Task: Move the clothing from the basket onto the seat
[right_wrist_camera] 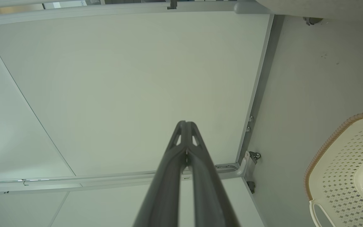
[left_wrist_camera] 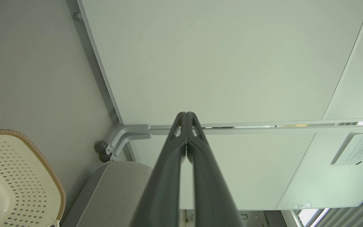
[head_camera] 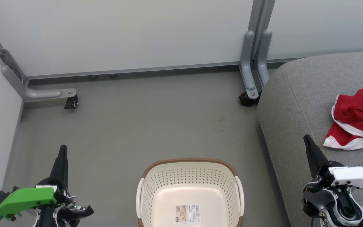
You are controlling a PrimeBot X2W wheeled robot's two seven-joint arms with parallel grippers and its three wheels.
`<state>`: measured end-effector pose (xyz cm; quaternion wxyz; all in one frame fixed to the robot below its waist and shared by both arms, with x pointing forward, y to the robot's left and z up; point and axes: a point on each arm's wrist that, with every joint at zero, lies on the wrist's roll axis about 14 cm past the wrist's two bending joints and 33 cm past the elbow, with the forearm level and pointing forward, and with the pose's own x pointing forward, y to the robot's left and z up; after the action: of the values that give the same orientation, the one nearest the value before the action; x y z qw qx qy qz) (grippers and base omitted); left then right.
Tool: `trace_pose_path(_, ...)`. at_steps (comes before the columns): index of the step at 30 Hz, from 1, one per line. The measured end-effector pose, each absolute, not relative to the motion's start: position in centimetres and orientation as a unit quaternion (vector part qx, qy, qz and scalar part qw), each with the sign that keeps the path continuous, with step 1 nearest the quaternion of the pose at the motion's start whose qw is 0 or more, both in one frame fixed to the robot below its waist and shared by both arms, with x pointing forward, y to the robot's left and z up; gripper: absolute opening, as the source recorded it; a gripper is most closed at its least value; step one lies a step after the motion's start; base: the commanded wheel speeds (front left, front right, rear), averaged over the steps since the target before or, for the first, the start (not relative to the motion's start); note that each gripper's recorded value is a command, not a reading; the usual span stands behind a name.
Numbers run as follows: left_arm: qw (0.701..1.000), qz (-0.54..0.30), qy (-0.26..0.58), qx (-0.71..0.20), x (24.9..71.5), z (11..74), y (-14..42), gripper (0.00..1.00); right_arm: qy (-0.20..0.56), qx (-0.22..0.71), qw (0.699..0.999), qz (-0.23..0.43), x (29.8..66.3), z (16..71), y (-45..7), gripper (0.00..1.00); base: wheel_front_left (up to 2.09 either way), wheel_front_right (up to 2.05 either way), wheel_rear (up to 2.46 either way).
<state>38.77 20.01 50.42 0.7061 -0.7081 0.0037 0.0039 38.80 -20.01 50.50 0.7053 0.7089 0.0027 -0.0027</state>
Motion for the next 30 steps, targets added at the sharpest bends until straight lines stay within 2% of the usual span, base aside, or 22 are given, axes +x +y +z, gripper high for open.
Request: trace_pose_path(30,0.706,0.004,0.004,-0.708,38.76,50.42,20.01,0.00,0.002,0.709,0.706,-0.003,38.79,50.48,-20.01,0.00,0.00,0.00,0.00)
